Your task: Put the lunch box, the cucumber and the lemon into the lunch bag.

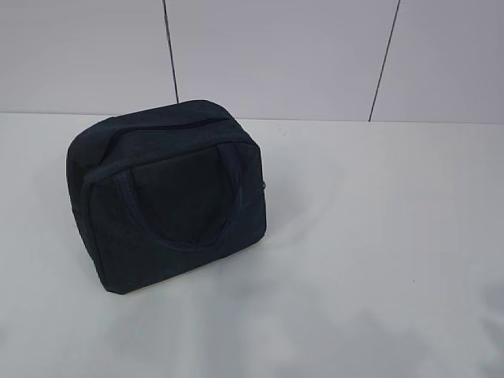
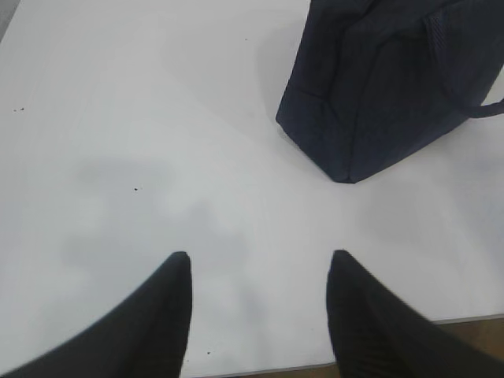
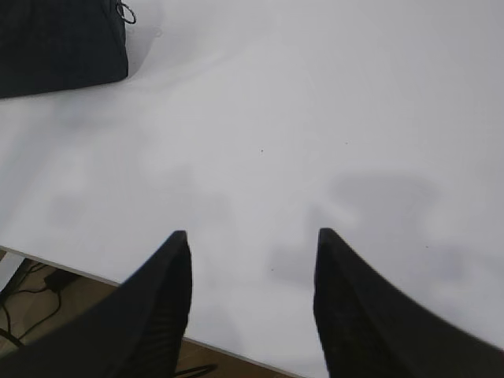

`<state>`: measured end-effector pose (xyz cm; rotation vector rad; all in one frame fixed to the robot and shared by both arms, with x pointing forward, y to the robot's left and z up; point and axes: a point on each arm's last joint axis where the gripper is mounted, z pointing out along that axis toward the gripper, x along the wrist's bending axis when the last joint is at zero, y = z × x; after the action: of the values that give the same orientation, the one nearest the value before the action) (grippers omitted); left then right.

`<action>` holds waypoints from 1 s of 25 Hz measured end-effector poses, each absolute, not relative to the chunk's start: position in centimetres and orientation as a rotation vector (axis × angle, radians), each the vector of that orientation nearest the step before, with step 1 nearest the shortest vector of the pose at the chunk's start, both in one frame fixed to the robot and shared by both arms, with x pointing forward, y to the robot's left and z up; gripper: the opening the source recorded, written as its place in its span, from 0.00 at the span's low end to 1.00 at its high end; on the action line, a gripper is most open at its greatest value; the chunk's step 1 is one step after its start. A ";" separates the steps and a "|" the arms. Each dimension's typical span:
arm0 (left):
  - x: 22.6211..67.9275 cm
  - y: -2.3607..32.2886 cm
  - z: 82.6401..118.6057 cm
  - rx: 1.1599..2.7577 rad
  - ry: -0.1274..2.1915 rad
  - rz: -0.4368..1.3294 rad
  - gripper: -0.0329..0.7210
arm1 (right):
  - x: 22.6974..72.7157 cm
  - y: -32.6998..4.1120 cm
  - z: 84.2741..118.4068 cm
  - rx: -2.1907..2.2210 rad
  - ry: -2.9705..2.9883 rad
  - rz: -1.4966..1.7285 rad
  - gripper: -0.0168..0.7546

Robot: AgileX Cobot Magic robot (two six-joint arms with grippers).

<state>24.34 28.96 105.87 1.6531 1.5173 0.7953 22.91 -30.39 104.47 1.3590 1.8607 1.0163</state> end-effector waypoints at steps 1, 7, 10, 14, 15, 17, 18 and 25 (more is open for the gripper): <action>24.3 29.0 105.9 1.655 1.515 0.794 0.56 | 22.9 -30.4 104.5 1.359 1.861 1.016 0.52; 24.2 29.0 105.9 1.664 1.492 0.787 0.56 | 22.9 -30.4 104.5 1.361 1.860 1.017 0.52; 24.2 28.9 105.9 1.667 1.483 0.785 0.56 | 22.9 -30.4 104.5 1.361 1.860 1.017 0.52; 23.9 29.0 105.9 1.667 1.456 0.788 0.56 | 22.9 -30.4 104.4 1.362 1.862 1.015 0.52; 23.8 29.0 105.9 1.665 1.451 0.790 0.56 | 22.9 -30.4 104.4 1.362 1.862 1.015 0.52; 23.5 29.0 105.9 1.652 1.437 0.804 0.56 | 22.9 -30.4 104.4 1.362 1.862 1.015 0.52; 23.3 29.0 105.9 1.643 1.427 0.814 0.56 | 22.9 -30.4 104.4 1.362 1.862 1.015 0.52; 22.9 29.0 105.7 1.636 1.417 0.823 0.56 | 22.9 -30.4 104.4 1.372 1.852 1.011 0.52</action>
<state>22.92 28.98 105.75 1.6356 1.4175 0.8233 22.90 -30.39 104.45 1.3718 1.8519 1.0109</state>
